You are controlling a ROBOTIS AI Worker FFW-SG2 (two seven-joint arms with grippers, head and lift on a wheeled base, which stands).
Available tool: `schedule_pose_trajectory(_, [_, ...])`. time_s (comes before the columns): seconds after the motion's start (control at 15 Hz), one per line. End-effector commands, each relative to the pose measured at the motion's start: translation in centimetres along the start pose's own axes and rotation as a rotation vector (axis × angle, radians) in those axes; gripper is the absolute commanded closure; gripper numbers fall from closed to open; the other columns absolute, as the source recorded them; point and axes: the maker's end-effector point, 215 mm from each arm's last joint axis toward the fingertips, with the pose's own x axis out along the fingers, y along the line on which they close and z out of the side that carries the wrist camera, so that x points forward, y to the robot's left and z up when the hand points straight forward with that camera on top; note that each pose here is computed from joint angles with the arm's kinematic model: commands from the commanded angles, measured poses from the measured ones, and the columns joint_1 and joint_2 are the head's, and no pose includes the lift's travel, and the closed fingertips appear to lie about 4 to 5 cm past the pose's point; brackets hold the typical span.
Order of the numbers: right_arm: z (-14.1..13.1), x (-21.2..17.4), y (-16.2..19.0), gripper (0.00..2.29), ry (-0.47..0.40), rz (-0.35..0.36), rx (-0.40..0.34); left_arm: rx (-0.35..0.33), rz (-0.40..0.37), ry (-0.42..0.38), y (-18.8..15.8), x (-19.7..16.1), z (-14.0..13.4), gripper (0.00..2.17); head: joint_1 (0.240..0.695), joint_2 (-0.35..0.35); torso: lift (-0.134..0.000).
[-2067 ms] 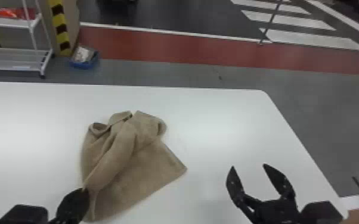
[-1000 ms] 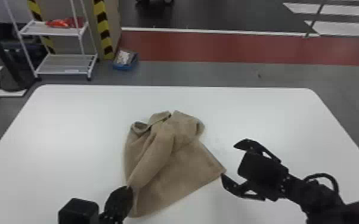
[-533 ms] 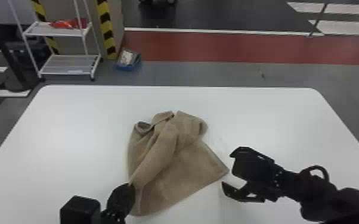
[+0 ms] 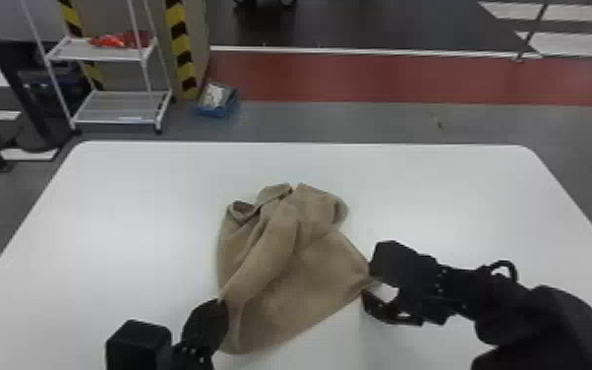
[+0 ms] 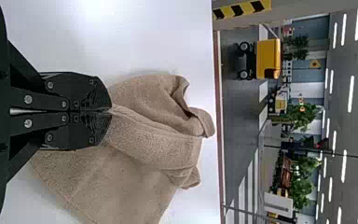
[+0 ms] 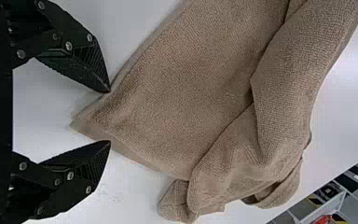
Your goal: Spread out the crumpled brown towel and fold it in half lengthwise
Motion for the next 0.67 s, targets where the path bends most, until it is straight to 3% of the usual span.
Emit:
schedule_pose_trajectory(0.0, [0.1,0.6,0.0,0.57,0.008,0.018,0.008,0.002,0.001,0.0,0.1,0.0,0.0,1.83,0.695,-0.023,-0.123])
schedule_pose_trajectory(0.27, [0.4,0.5,-0.1,1.31,-0.007,0.045,0.039,0.0,0.009,-0.011,0.5,0.1,0.2,1.83,0.695,-0.007,-0.123])
schedule_pose_trajectory(0.47, [-0.5,-0.4,-1.1,1.33,-0.034,0.034,0.097,0.002,0.009,-0.017,0.6,0.2,0.5,1.83,0.695,-0.009,-0.123])
schedule_pose_trajectory(0.6, [-0.4,-3.5,-3.4,1.33,-0.082,-0.031,0.133,0.003,0.007,-0.022,0.5,0.2,0.9,1.83,0.695,-0.023,-0.123])
